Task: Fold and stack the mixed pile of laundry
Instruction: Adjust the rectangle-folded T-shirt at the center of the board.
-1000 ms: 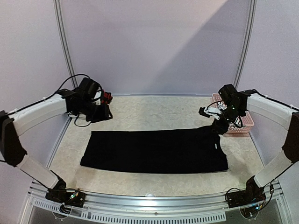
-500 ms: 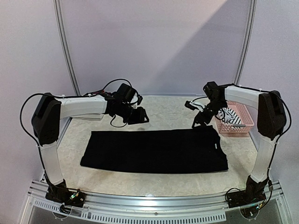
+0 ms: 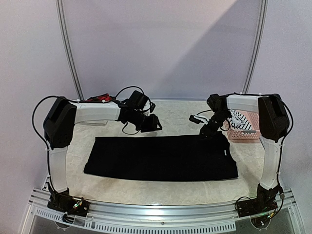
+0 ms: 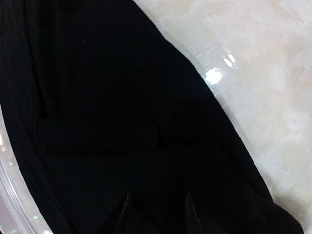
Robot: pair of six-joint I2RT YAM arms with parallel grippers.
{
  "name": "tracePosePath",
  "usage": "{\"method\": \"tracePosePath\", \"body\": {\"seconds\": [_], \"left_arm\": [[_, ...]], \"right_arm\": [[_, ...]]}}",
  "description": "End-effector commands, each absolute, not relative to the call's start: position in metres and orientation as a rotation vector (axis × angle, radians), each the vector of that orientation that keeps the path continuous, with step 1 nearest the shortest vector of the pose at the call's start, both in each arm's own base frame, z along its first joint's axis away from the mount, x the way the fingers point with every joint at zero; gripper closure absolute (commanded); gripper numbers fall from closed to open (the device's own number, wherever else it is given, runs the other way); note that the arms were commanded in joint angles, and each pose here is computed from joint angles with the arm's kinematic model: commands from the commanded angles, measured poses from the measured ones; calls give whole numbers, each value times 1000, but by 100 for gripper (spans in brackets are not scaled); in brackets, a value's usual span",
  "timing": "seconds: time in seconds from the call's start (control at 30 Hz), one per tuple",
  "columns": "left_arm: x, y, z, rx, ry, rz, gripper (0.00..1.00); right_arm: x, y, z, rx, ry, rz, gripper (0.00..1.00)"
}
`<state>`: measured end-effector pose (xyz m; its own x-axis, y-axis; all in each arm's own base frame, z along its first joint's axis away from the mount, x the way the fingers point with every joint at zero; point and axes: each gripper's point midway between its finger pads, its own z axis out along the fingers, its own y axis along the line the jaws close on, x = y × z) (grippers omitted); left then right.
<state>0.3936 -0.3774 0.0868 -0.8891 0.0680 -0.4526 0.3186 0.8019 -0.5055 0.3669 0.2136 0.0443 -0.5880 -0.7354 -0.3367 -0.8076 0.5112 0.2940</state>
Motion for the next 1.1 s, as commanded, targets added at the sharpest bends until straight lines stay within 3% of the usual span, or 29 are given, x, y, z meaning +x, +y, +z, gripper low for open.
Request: {"method": "tracePosePath", "body": {"seconds": [0.0,0.1,0.2,0.57,1.07], "left_arm": [[398,-399,85,320,2551,-883,54],[405,-409,84,330,2541,-907,54],[410,-424,81,347,2523,-945,55],[404,-501,54,468,2455,-1143,55],[365,-546,51,610,2385,-1327,57]], "right_arm": [[366,218,42,-1349,2577,663,76],[363,218,49,-1360,2559,677,92],[358,217,55,-1373,2544,678,100],[341,204,87,-1425,2426,573,99],[295,185,53,-1543,2504,571,93]]}}
